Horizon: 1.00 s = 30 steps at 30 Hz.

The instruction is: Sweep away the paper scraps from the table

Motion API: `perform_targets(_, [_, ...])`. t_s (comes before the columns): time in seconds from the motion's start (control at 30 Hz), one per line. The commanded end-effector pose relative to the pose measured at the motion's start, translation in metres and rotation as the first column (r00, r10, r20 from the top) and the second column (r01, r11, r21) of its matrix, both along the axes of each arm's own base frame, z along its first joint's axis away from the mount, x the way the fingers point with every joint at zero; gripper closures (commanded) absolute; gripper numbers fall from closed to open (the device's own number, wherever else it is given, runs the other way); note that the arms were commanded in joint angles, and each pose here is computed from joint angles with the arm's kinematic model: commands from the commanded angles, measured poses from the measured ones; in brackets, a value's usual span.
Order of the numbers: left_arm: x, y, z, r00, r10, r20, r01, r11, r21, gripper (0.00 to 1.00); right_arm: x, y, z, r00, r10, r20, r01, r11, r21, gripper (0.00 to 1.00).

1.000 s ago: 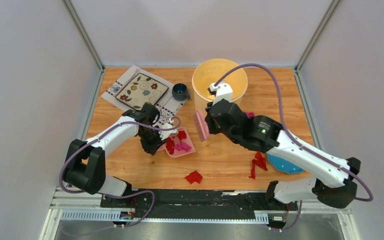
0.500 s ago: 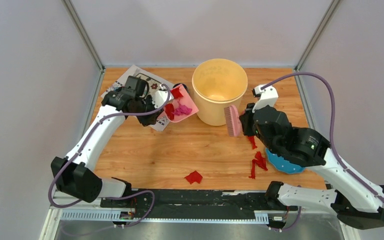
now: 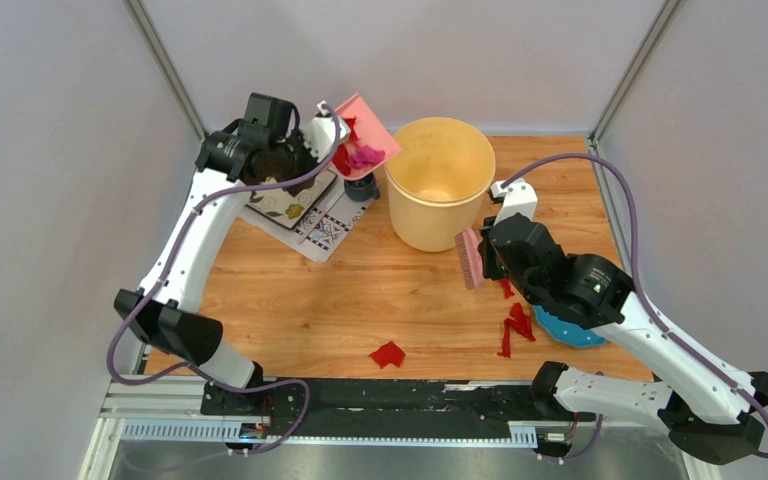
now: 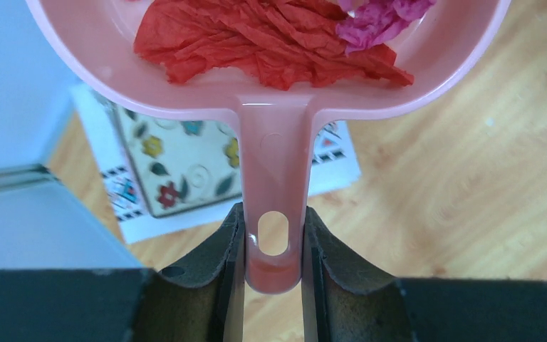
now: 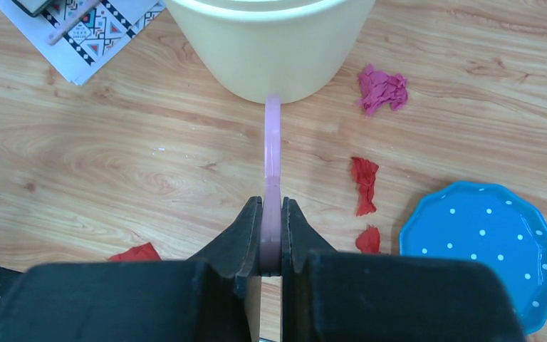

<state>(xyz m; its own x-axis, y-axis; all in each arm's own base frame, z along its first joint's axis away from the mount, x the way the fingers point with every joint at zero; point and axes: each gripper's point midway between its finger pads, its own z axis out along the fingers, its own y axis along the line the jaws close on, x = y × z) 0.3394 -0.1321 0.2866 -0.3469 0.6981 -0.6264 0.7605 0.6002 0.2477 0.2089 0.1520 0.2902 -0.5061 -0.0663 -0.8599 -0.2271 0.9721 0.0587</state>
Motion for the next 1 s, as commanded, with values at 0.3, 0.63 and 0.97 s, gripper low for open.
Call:
perform_targets(0.3, [0.087,-0.077,0.093,0.820,-0.123,0.558,-0.103,0.929,0.355,1.00,0.004,0.019,-0.003,0.997,0.082,0.002,-0.082,0.996,0.022,1.00])
perform_targets(0.63, [0.081,-0.105,0.139,0.484,-0.394,0.781,-0.394,0.699,0.597,1.00,0.002,0.026,0.001,0.992,0.128,0.008,-0.128,0.991,0.036,1.00])
perform_targets(0.97, [0.055,-0.101,0.163,0.265,-0.508,0.820,-0.523,0.638,0.565,1.00,-0.004,0.037,0.007,0.975,0.224,0.001,-0.224,0.974,0.030,1.00])
